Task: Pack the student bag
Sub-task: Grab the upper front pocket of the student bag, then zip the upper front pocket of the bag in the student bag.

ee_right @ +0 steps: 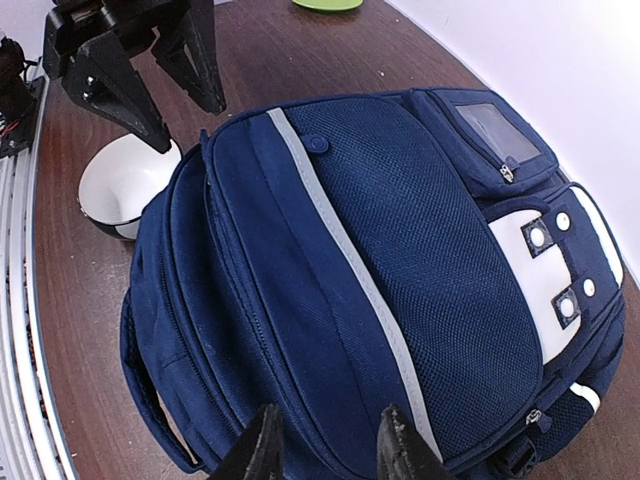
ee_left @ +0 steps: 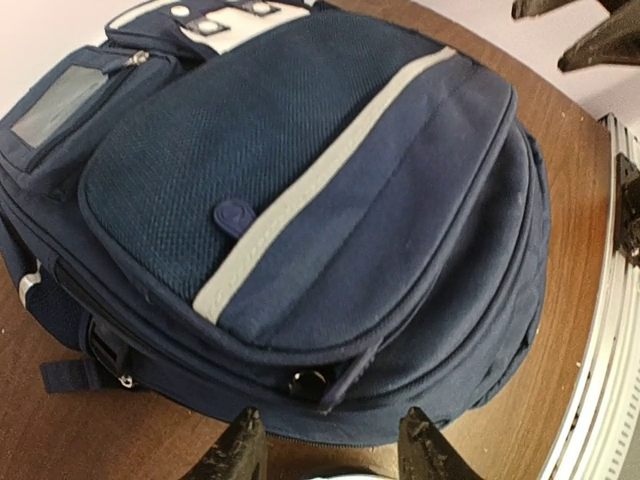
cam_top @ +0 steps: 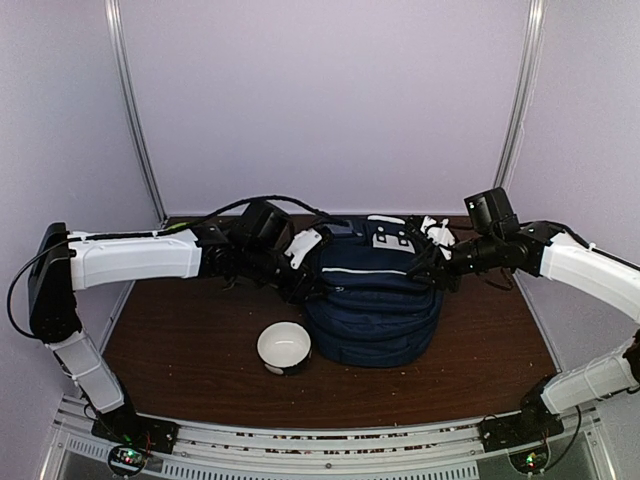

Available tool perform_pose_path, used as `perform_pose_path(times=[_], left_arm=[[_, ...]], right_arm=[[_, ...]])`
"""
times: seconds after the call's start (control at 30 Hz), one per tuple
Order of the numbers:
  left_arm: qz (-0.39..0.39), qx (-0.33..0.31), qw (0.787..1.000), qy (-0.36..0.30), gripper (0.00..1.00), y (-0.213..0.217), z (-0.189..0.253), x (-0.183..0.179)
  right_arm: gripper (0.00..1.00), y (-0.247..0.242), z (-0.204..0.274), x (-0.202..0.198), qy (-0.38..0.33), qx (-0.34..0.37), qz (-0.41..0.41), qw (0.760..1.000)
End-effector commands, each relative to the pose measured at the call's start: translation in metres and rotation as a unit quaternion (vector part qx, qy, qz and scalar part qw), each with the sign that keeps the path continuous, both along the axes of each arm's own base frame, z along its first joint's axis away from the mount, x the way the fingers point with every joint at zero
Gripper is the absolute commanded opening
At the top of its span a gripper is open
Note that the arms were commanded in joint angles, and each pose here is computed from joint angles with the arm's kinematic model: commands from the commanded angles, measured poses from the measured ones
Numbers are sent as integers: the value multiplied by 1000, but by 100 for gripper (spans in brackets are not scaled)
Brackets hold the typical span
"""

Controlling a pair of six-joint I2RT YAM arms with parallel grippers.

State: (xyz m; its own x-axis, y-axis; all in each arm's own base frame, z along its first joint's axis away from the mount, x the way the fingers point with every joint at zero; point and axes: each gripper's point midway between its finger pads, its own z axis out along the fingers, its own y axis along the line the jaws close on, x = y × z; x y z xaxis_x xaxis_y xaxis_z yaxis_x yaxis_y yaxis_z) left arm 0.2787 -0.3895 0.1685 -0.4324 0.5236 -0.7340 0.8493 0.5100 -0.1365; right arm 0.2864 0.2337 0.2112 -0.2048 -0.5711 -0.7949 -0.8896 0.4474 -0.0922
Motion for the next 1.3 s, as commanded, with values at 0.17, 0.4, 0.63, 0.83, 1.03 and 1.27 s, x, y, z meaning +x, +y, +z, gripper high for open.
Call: perform_pose_path(times=[0.17,0.4,0.63,0.83,1.03,1.27], left_arm=[[-11,9,1000,-9,48,-6,2,4],[-29,-18,999,0,42,-22,6,4],[-51,-28,998,19,25,-31,2,-7],[-72,-39,996,44,4,-44,-2,-21],[-94,-45,993,61,0,-60,-3,-46],[-146,-99,981,85,0,-109,6,-80]], right_arm=[[34,1,8,-1,-11,10,7,1000],[34,0,4,-1,-7,6,8,1000],[34,1,0,-2,0,2,13,1000],[33,2,-2,-2,3,0,17,1000],[33,2,1,-2,3,4,17,1000],[33,5,-3,-2,20,6,18,1000]])
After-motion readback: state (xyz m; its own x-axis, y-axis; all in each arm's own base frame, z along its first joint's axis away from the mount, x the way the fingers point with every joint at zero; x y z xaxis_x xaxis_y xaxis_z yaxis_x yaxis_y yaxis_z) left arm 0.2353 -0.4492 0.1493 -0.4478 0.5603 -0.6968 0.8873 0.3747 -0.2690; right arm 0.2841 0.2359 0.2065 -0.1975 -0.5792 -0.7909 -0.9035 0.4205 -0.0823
